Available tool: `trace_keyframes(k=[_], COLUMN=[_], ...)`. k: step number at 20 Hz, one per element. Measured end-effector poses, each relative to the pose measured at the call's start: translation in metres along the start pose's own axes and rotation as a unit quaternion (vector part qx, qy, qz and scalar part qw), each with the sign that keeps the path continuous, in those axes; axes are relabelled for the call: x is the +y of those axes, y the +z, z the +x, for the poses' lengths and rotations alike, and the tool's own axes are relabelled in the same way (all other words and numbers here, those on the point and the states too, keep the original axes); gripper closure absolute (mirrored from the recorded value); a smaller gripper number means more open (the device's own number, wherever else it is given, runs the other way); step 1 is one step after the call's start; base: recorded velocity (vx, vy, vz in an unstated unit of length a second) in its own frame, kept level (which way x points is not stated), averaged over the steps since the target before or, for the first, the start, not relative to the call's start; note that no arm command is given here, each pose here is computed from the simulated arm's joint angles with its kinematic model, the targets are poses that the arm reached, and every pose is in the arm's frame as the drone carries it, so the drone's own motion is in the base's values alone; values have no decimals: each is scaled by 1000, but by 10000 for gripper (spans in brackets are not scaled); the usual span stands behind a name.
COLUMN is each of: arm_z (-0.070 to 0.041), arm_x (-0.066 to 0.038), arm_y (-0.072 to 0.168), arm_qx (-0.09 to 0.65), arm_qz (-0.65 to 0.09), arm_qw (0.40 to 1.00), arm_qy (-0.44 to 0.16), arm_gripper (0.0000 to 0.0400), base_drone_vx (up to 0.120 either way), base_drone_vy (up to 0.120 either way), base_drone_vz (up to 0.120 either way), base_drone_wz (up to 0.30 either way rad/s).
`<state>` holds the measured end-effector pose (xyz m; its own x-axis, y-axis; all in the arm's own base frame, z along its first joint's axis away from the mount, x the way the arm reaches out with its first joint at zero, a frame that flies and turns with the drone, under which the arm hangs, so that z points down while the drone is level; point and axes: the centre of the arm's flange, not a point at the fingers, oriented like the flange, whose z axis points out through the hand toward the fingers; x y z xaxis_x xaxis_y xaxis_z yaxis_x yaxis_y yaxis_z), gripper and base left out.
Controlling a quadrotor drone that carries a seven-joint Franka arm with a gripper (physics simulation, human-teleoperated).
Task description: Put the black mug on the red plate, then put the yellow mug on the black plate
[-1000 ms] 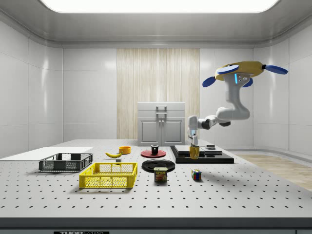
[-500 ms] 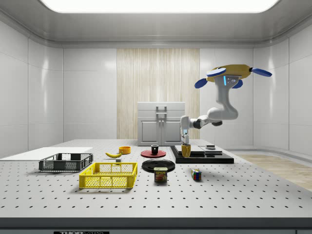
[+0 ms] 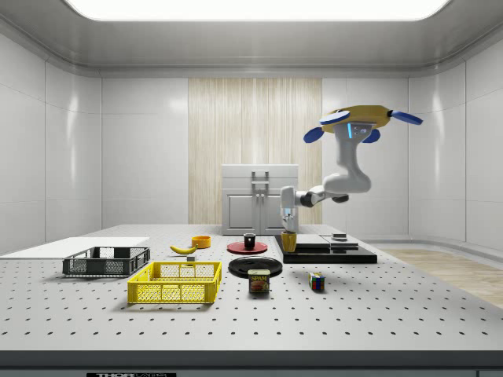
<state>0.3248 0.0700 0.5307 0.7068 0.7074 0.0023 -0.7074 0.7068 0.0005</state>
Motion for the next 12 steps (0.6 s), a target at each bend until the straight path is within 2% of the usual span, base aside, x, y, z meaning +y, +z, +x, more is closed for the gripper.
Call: trace_keyframes(k=[6, 12], arm_z=[0, 0], arm_x=[0, 0], arm_y=[0, 0], arm_qx=[0, 0], arm_qz=[0, 0], arm_qw=[1000, 1000], arm_qy=[0, 0], arm_gripper=[290, 290], base_drone_vx=[120, 120], base_drone_vy=[0, 0], base_drone_vz=[-120, 0], base_drone_wz=[0, 0])
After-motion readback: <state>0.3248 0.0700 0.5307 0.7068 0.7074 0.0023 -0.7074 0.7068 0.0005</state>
